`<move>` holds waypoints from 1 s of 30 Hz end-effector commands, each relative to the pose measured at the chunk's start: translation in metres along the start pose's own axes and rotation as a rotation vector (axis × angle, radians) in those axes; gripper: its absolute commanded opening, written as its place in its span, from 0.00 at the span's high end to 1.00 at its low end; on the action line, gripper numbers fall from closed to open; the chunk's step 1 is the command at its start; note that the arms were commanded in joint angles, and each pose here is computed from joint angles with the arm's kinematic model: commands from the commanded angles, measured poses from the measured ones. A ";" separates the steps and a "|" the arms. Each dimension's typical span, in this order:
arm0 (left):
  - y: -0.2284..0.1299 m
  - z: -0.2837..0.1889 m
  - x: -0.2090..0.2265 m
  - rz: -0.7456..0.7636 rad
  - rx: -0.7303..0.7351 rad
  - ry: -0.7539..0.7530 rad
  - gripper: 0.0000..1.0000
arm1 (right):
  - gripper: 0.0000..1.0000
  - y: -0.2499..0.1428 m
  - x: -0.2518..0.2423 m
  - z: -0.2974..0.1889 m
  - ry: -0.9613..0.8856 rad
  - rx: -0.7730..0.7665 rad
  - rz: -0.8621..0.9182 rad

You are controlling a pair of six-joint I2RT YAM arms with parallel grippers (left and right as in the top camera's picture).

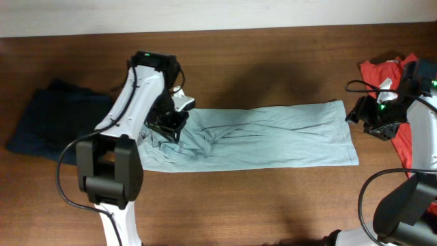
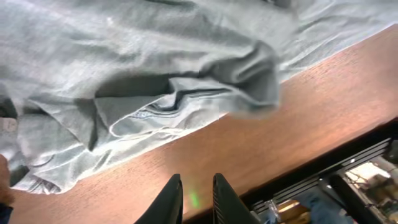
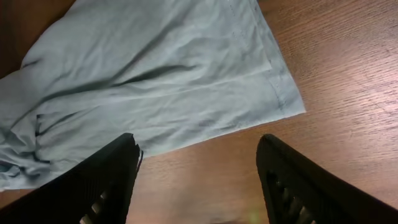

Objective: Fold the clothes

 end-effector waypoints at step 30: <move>-0.053 0.046 0.064 -0.448 0.135 0.280 0.99 | 0.37 0.003 0.003 -0.011 0.011 -0.032 -0.016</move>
Point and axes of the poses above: each gripper's point midway between its finger pads, its own z axis out along the fingers, its own x axis along the line the jaws close on, y = z × x, the point moved 3 cm from there along -z, back along the fingers, and after that the axes turned 4 degrees about z, right-handed, at the moved point
